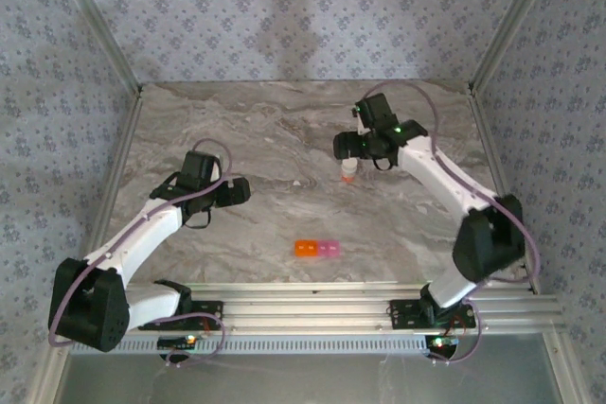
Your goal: Sort the pills into containers
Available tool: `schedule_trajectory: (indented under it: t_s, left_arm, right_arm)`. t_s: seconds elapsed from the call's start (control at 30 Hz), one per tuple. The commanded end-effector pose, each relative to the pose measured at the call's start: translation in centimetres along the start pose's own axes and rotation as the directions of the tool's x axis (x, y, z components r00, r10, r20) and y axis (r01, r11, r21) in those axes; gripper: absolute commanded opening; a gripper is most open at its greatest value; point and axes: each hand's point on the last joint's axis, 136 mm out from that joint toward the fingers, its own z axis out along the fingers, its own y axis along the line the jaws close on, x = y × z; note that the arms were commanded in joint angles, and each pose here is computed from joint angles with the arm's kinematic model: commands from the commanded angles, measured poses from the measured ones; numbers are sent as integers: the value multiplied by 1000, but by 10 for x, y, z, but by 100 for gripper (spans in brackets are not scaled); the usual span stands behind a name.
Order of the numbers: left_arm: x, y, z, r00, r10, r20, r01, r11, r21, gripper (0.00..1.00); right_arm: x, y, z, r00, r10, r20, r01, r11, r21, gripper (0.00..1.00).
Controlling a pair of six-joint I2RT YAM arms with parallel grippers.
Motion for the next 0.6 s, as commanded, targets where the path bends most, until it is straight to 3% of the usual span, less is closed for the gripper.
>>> schedule_trajectory:
  t_s: [0.0, 0.23, 0.57]
  left_arm:
    - [4, -9, -5, 1000, 6, -12, -6, 999, 52, 98]
    - [7, -16, -8, 1000, -6, -15, 7, 996, 93, 99]
    - [3, -16, -6, 1000, -25, -9, 25, 996, 90, 99]
  right_arm:
    - [49, 10, -23, 995, -18, -99, 17, 1000, -10, 85]
    - [143, 46, -42, 969, -143, -201, 136, 990, -49, 84]
    - [241, 77, -13, 909, -307, -281, 276, 950, -143, 85]
